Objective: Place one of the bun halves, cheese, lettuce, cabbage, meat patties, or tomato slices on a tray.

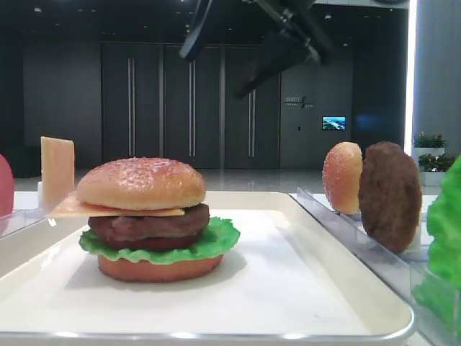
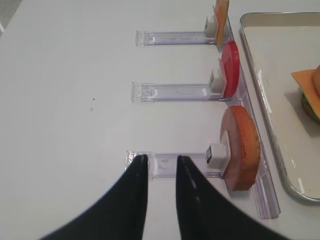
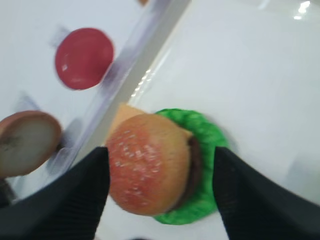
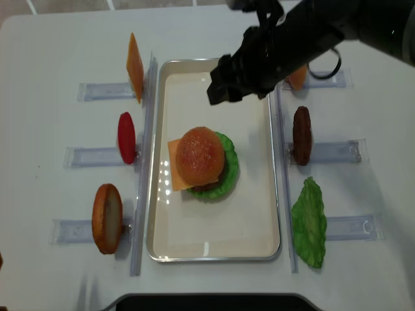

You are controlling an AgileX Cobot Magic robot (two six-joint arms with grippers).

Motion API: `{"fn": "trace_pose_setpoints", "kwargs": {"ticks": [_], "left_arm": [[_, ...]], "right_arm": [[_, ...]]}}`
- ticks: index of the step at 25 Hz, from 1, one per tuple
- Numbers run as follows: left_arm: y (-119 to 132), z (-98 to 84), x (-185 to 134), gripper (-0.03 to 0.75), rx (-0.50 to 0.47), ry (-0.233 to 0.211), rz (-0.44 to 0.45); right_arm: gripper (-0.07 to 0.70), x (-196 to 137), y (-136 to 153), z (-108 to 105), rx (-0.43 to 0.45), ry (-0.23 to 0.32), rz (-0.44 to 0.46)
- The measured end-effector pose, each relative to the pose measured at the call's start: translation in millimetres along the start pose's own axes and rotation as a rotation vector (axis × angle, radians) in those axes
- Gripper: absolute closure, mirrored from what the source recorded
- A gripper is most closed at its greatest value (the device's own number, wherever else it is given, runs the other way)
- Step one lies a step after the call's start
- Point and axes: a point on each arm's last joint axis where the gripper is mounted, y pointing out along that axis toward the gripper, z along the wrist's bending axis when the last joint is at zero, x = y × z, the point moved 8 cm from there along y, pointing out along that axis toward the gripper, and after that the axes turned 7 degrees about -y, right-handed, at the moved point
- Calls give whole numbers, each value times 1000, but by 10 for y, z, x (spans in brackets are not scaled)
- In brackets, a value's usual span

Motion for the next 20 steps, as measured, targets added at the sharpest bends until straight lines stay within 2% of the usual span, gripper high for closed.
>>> {"fn": "trace_pose_setpoints", "kwargs": {"ticks": [2,4,6,8,10,13,14,16,20], "left_arm": [[0,0,0,568,0,0,0],[0,0,0,571,0,0,0],[0,0,0,575,0,0,0],[0,0,0,583,0,0,0],[0,0,0,594,0,0,0],[0,0,0,613,0,0,0],[0,0,0,617,0,0,0],[0,0,0,624,0,0,0],[0,0,0,629,0,0,0]], "right_arm": [[207,35,-154,-258,-187,26,41],[208,20,-350,-659,-413,16,79],[208,-39,-589,-1098,-568,64,105],[208,-127,-868,-1542,-659,145,116],[208,-319,-1201,-2002,-731,254,139],[208,-666,-1619,-2452,-799,388,194],[208,-761,-1712,-2523,-800,429,206],[208,-891,-1794,-2520,-763,466,225],[208,-1235,-1821,-2187,-713,484,234]]}}
